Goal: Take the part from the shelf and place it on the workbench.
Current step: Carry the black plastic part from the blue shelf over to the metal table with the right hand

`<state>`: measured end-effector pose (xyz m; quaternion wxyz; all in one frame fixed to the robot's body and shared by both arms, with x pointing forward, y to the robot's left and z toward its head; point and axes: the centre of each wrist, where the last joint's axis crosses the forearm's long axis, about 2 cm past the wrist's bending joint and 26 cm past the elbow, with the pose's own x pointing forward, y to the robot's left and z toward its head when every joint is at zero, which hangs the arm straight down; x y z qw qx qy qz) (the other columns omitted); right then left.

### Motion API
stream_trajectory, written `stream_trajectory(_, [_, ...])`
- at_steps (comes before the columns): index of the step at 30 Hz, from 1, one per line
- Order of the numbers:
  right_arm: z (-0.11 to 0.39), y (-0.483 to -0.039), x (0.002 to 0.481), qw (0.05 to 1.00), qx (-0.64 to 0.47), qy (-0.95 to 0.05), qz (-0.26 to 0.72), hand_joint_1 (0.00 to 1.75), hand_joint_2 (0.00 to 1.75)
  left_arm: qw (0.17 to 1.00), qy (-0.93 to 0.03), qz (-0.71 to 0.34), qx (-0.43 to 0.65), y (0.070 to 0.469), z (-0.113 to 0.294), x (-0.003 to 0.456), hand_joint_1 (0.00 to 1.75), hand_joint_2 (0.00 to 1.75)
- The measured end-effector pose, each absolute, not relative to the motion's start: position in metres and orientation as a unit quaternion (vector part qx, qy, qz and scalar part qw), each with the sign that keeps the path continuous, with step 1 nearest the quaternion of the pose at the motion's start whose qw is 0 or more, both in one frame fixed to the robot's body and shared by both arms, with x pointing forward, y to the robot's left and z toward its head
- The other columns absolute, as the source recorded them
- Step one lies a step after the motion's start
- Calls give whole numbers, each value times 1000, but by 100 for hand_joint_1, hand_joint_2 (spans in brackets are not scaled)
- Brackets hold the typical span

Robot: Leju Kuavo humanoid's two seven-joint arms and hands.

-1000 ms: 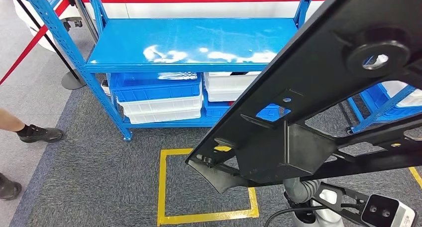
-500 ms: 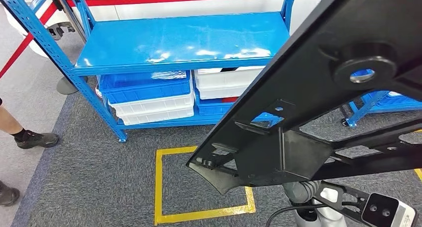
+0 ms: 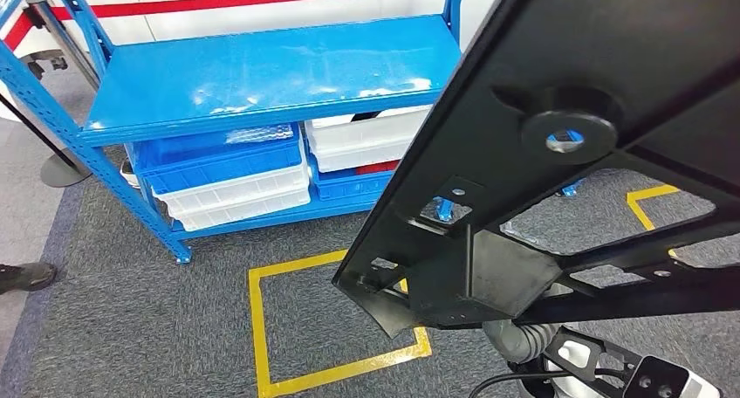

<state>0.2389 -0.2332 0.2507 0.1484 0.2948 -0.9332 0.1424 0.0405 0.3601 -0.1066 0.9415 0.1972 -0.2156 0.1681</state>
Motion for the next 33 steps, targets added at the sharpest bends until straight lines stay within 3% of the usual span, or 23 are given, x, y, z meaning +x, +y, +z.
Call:
stream_trajectory(16, [237, -237, 217, 174, 290, -930, 143, 171, 175, 950, -167, 170, 201, 354, -108, 29, 0, 175])
stream_trajectory(33, [229, -230, 233, 187, 329, -912, 158, 171, 175, 940, -210, 181, 199, 357, -108, 31, 0, 175])
